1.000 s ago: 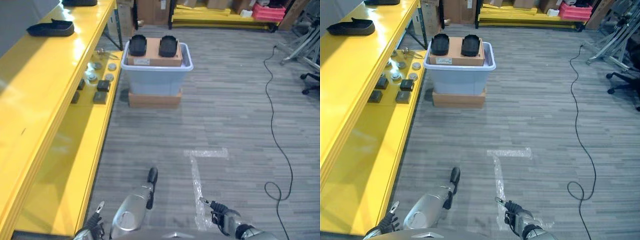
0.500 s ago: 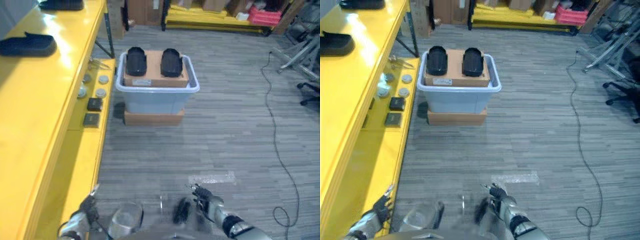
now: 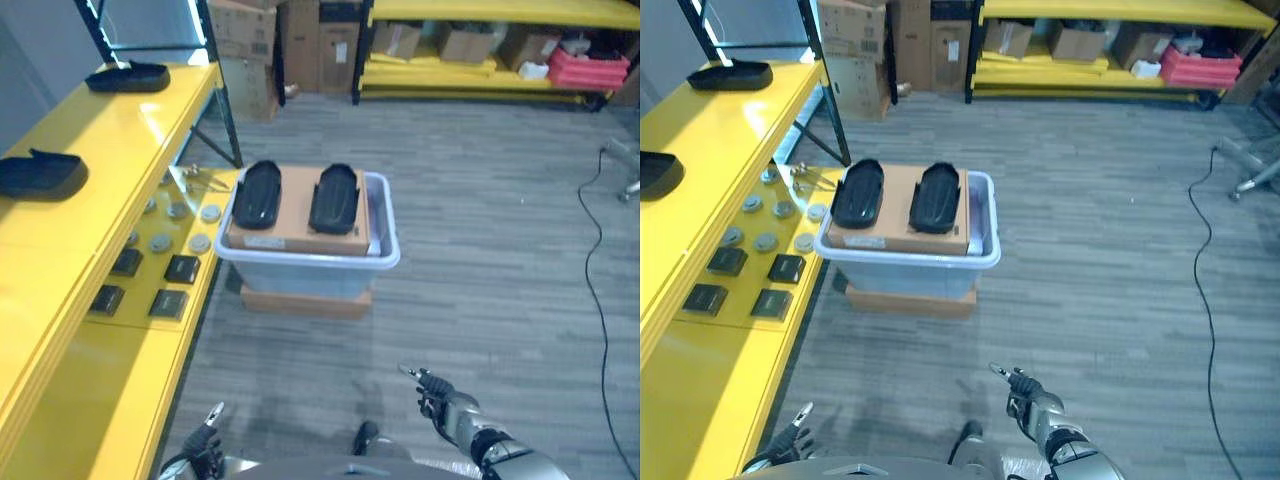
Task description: Move parts from the plastic box to the shelf.
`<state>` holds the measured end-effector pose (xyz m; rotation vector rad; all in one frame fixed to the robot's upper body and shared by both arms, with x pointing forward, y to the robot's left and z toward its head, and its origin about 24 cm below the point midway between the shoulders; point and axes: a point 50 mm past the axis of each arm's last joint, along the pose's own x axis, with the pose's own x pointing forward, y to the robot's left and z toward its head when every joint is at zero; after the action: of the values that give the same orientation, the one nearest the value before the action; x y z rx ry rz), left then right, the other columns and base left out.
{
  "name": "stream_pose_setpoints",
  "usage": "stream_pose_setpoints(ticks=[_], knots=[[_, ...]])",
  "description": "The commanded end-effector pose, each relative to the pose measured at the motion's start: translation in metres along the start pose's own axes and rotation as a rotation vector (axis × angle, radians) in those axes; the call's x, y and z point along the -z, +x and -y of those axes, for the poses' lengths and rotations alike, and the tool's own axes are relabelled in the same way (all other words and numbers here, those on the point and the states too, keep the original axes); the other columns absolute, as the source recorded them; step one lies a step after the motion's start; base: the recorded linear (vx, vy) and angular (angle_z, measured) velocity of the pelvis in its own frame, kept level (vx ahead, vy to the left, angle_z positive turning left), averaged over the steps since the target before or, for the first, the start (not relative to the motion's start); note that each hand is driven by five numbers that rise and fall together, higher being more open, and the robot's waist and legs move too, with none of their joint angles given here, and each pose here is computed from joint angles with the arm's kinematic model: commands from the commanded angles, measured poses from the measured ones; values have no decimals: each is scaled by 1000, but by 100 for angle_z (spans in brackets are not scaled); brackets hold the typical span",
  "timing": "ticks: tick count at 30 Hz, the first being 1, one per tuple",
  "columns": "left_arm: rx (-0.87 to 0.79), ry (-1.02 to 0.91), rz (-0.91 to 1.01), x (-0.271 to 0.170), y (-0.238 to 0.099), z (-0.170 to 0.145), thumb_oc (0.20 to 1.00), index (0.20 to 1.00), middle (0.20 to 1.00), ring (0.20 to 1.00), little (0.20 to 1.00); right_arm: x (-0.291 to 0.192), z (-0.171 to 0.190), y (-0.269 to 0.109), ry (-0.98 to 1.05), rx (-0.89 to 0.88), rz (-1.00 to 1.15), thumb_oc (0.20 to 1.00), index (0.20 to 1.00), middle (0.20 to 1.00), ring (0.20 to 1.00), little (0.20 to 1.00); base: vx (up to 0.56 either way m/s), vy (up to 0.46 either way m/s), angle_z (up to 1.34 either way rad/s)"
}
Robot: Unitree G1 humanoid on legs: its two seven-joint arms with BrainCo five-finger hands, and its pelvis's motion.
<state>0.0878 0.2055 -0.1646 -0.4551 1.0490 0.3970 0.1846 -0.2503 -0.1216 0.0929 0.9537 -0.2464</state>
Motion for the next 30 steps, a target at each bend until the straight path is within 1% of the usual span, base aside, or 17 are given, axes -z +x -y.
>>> stream_pose_setpoints(ticks=[1,2,3,7,15,19,22,26,28,30], knots=[[-10,97,46,-18,2,-3,1000,1000,1000,1000,1000,10,7,-2,3,48,-16,1000,1000,1000,1000,1000,214,-268,0],[-13,100,39,-18,3,2,1000,1000,1000,1000,1000,12,17,-3,17,74,-21,1000,1000,1000,1000,1000,268,-126,19],[-33,102,35,-18,3,0,1000,1000,1000,1000,1000,17,21,-4,14,92,-41,1000,1000,1000,1000,1000,281,-31,36],[-55,107,-4,-14,3,-5,1000,1000,1000,1000,1000,27,23,-5,40,120,-66,1000,1000,1000,1000,1000,169,88,7],[-74,127,-12,-11,3,-5,1000,1000,1000,1000,1000,41,9,-7,45,77,-60,1000,1000,1000,1000,1000,77,101,-19],[-52,190,-21,-10,2,-7,1000,1000,1000,1000,1000,36,3,-7,79,48,-9,1000,1000,1000,1000,1000,69,117,-1],[-50,220,0,-11,-1,-14,1000,1000,1000,1000,1000,27,-7,-6,78,4,47,1000,1000,1000,1000,1000,-6,52,-44],[-45,177,42,-33,2,-10,1000,1000,1000,1000,1000,6,-13,-4,98,-30,129,1000,1000,1000,1000,1000,-17,-225,-4],[-59,117,64,-39,2,-11,1000,1000,1000,1000,1000,1,-15,-4,137,-57,156,1000,1000,1000,1000,1000,76,-304,78],[-71,37,75,-40,3,-9,1000,1000,1000,1000,1000,-5,-17,-5,125,-66,192,1000,1000,1000,1000,1000,62,-234,12]])
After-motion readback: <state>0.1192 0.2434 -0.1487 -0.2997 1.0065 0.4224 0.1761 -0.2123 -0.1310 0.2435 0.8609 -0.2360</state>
